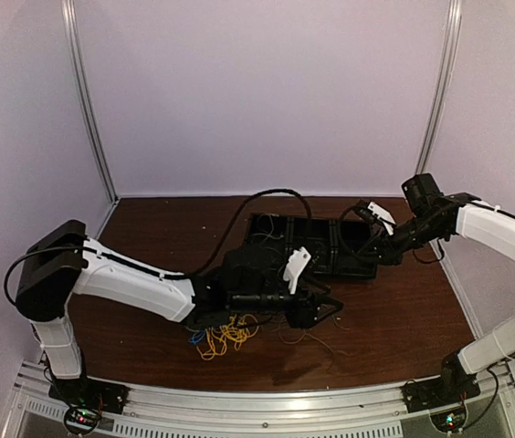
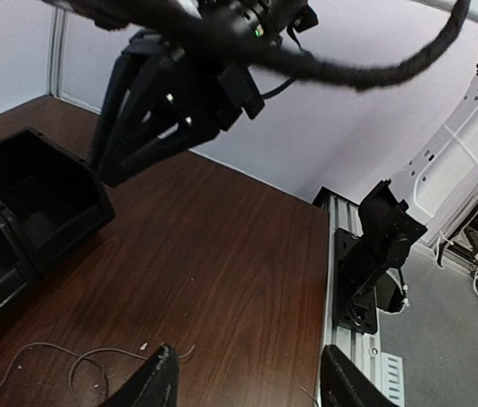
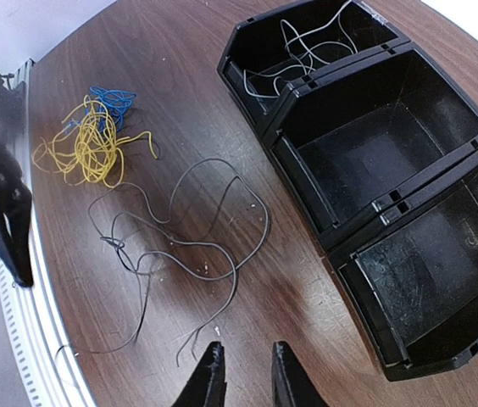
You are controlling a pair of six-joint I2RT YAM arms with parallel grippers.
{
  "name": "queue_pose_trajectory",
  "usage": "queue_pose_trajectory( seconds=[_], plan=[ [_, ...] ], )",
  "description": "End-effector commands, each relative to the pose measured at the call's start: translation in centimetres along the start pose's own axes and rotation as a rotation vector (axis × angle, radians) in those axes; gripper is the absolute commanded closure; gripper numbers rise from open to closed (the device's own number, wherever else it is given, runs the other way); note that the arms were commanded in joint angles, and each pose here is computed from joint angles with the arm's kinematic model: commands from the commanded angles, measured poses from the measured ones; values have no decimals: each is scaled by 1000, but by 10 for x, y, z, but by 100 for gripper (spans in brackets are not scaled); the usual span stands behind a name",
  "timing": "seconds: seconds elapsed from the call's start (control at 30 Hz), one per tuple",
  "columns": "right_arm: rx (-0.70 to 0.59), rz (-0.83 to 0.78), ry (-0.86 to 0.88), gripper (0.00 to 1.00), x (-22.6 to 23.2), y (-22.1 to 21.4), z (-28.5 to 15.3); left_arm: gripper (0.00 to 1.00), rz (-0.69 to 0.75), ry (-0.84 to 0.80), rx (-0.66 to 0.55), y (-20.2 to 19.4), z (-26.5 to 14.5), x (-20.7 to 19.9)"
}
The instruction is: Untangle the cables
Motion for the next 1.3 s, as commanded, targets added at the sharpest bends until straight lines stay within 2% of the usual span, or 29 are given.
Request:
queue_pose_trajectory(
  seconds=[0.0, 0.1, 0.2, 0.3, 0.37, 0.47, 0.63, 0.77, 0.93, 1.27],
  plan=[
    [82, -48, 14, 79, 0, -20, 13, 42, 70, 155, 77, 18, -36, 14],
    [155, -89, 93, 78, 15, -32, 29, 43, 32, 205, 152, -1, -54, 21],
    [191, -142, 182, 78, 33, -40, 42, 51, -36, 188, 179, -23, -66, 21],
    [245, -267, 232, 76, 53, -55, 54, 62, -120, 168, 184, -43, -75, 18],
    [263, -352, 242, 73, 65, -65, 64, 63, -181, 163, 155, -52, -86, 15],
    [277, -465, 221, 72, 74, -73, 80, 56, -265, 232, 134, -67, -106, 19],
    [338, -583, 211, 71, 86, -79, 111, 43, -321, 453, 97, -68, -138, 37],
    [376, -630, 218, 68, 92, -86, 133, 41, -363, 568, 17, -60, -164, 45],
    [400, -661, 187, 65, 98, -90, 156, 42, -375, 596, -71, -44, -183, 44],
    [408, -654, 166, 64, 102, -88, 172, 42, -362, 596, -79, -38, -189, 42]
  ],
)
Point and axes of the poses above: each gripper's point midway between its finger pads, its own z axis out along the fingers, its own x axis along the line the jaws close on, y = z × x, the point moved 5 cm from there along -z, back along the fingers, and after that the axes turned 15 degrees about z, right-handed, at the moved point
